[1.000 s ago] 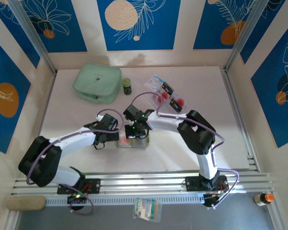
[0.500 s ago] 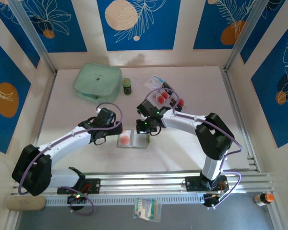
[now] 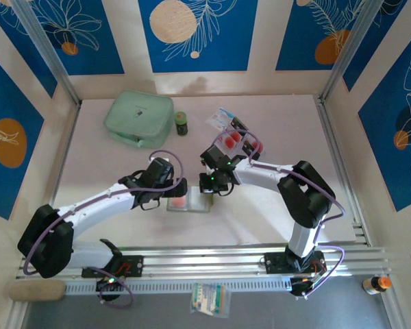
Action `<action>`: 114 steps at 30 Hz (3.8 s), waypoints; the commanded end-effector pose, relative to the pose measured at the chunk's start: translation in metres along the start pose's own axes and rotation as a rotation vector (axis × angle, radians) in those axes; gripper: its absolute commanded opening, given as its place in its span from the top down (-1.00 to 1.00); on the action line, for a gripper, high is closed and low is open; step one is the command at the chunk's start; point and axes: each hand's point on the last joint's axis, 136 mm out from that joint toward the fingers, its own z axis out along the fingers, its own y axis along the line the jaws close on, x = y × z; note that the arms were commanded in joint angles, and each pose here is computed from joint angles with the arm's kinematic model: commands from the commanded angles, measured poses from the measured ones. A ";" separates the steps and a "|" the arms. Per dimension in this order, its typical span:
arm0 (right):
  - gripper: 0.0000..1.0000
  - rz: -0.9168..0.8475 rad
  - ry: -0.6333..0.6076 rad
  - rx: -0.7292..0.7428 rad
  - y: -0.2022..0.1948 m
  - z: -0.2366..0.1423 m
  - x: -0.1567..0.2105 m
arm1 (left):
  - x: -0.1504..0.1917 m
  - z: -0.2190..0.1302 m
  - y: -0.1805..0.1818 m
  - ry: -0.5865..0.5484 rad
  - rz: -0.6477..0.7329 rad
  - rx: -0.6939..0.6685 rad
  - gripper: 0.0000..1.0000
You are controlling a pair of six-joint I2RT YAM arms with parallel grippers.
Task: Put the credit cards into the card holder
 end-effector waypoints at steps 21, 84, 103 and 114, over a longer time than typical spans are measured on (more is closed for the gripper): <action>0.93 0.022 0.103 -0.071 0.008 0.029 0.009 | 0.029 0.031 -0.008 0.064 0.067 -0.018 -1.00; 0.26 0.137 0.064 -0.180 0.017 0.018 0.000 | 0.035 0.032 0.002 0.017 0.060 -0.054 -0.99; 0.19 0.141 0.084 -0.379 0.063 -0.005 -0.009 | 0.018 0.007 0.000 -0.052 0.060 -0.036 -0.99; -0.16 0.110 0.113 -0.373 0.094 0.009 -0.009 | -0.004 -0.037 0.019 -0.191 0.025 -0.071 -0.99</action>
